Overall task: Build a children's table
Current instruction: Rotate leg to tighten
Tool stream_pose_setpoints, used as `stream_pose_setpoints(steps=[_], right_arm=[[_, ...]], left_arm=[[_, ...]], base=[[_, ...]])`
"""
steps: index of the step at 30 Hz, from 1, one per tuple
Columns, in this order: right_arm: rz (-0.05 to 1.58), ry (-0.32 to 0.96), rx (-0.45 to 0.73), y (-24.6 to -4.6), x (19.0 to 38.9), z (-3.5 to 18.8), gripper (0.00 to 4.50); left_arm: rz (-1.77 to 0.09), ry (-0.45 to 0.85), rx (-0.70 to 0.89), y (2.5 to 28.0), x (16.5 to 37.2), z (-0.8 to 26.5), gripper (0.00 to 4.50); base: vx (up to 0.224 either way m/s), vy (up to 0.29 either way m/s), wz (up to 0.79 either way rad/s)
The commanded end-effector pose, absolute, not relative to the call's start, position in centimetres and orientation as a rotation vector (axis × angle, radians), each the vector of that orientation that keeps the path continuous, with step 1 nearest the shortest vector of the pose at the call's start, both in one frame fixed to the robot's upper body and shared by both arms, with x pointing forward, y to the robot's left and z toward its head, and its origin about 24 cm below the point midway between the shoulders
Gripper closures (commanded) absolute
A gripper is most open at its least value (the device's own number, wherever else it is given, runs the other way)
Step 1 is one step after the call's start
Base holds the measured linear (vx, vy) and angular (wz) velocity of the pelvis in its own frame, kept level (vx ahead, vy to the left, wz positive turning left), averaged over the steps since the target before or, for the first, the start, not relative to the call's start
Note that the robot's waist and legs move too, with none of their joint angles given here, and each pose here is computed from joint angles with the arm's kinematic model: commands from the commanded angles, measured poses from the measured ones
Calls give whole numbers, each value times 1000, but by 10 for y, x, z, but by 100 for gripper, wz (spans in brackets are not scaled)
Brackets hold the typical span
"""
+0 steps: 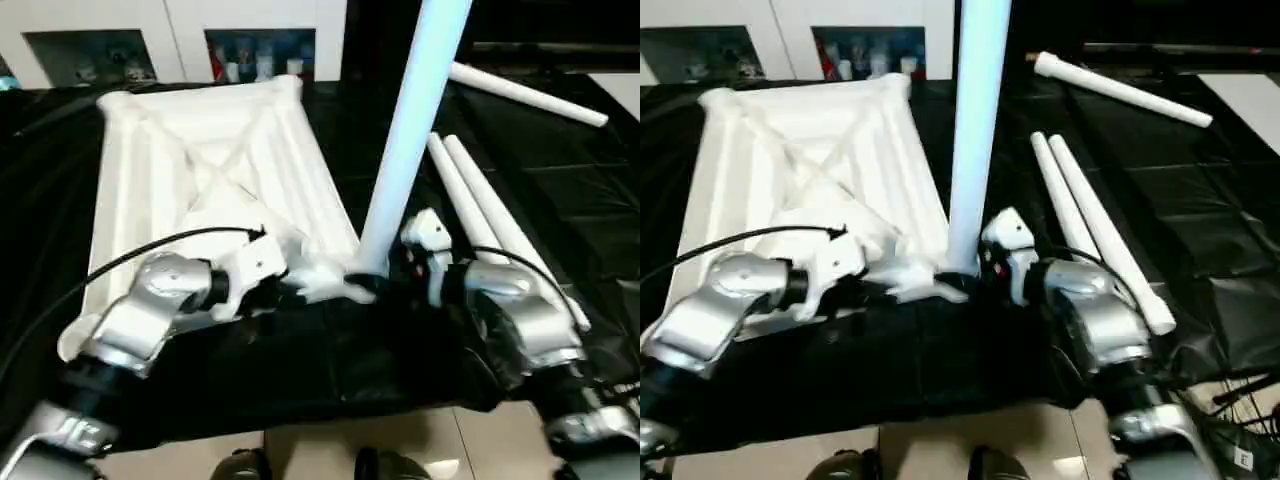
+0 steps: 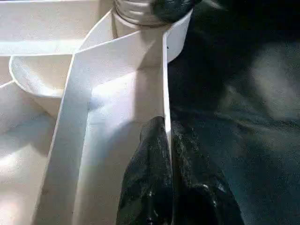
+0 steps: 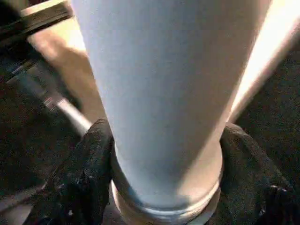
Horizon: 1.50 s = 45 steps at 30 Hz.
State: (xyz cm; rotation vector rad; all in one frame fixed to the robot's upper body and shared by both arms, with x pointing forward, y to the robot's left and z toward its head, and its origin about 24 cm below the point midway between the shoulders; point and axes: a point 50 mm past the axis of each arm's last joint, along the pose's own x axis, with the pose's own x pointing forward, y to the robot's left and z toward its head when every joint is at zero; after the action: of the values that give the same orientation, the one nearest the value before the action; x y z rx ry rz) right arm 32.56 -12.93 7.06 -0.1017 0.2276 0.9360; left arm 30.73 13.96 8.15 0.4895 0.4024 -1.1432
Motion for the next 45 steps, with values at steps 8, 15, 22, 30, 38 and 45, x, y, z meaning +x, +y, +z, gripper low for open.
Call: stream_pose_setpoints(steps=[8, 15, 22, 30, 38, 45], right_arm=[[331, 369, 93, -115, 345, 32, 178], [244, 354, 82, -90, 352, 31, 178], [385, 228, 68, -87, 355, 51, 108], [610, 150, -11, -120, 348, 74, 40], [898, 162, -110, -144, 329, 81, 40], [1065, 197, -152, -139, 317, 80, 40]], left_arm=[[-886, 452, 417, 102, 336, 70, 450], [-832, 469, 411, 85, 346, 66, 450], [-894, 419, 437, 91, 342, 67, 450], [-990, 421, 462, 118, 328, 67, 450], [-1208, 405, 474, 140, 305, 76, 450], [-1265, 398, 467, 144, 299, 80, 450]], base=[[0, 0, 0], [0, 0, 0], [0, 0, 0], [0, 0, 0], [43, -6, 0], [0, 0, 0]])
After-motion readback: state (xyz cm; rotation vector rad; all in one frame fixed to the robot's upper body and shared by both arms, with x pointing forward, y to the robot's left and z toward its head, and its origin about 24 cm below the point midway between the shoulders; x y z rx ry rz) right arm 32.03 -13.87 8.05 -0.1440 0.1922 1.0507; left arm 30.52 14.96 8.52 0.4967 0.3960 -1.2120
